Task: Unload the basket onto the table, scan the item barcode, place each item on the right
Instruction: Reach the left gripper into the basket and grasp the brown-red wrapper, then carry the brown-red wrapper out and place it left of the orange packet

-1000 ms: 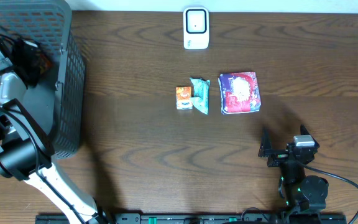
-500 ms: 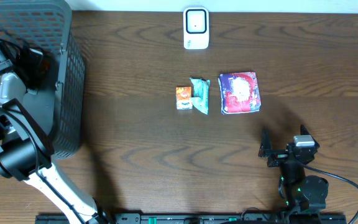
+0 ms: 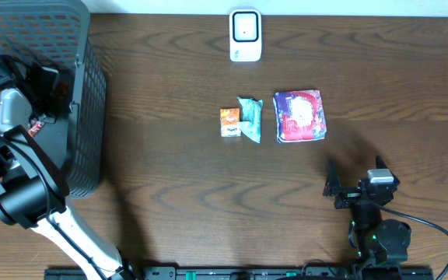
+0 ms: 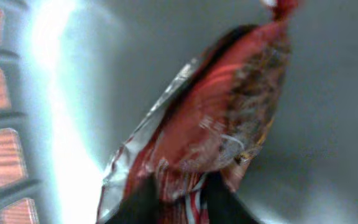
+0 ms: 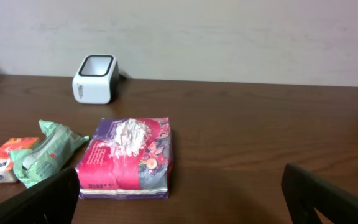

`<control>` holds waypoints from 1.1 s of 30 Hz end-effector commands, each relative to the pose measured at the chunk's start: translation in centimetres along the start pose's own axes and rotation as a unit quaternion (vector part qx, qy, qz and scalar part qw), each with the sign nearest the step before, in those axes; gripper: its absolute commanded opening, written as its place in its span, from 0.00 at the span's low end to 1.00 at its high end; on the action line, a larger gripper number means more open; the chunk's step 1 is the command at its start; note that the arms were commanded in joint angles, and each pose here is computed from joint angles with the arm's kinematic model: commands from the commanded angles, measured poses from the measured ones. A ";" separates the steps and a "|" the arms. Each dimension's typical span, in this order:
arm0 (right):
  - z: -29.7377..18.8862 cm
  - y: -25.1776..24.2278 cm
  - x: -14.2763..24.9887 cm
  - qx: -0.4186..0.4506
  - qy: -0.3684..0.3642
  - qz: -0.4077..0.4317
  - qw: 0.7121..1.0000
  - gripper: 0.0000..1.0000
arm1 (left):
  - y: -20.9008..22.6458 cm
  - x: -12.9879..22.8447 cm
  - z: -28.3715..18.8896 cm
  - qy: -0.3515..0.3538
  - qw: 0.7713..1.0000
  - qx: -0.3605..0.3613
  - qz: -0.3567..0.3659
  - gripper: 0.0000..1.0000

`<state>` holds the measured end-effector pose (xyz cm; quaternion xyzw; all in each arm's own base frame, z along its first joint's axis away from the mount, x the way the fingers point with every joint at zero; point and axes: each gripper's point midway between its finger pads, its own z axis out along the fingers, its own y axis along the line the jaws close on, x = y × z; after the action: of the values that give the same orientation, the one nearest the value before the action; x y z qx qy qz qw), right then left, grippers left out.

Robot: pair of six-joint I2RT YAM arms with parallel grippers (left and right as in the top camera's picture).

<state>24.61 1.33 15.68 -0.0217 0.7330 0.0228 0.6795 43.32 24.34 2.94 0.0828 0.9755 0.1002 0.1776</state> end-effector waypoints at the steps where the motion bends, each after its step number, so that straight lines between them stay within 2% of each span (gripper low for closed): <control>1: 0.0 0.0 0.0 0.001 0.000 -0.007 1.000 0.99 | -4.2 2.5 2.5 0.036 0.995 0.080 -0.043 0.08; 5: 0.0 0.0 0.0 0.001 0.000 -0.007 1.000 0.99 | -4.7 3.0 1.8 0.048 0.994 0.089 -0.047 0.07; 8: 0.0 0.0 0.0 0.001 0.000 -0.007 1.000 0.99 | -3.9 1.5 -0.2 0.023 0.994 0.080 -0.075 0.07; 11: 0.0 0.0 0.0 0.001 0.000 -0.007 1.000 0.99 | -2.6 -2.2 -4.0 -0.045 0.987 0.075 -0.135 0.07; 16: 0.0 0.0 0.0 0.001 0.000 -0.007 1.000 0.99 | 0.7 -7.8 -13.8 -0.185 0.960 0.029 -0.208 0.07; 22: 0.0 0.0 0.0 0.001 0.000 -0.007 1.000 0.99 | 2.9 -11.3 -26.6 -0.340 0.904 -0.018 -0.257 0.07; 26: 0.0 0.0 0.0 0.001 0.000 -0.007 1.000 0.99 | 3.1 -12.1 -35.5 -0.440 0.846 -0.021 -0.300 0.07; 29: 0.0 0.0 0.0 0.001 0.000 -0.007 1.000 0.99 | 1.2 -12.8 -41.5 -0.506 0.797 0.036 -0.328 0.07; 33: 0.0 0.0 0.0 0.001 0.000 -0.007 1.000 0.99 | -4.1 -14.1 -46.2 -0.534 0.754 0.155 -0.350 0.07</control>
<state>24.61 1.32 15.68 -0.0215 0.7330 0.0226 0.6795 39.44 14.82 46.94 -0.1745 0.7094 -0.0435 0.6815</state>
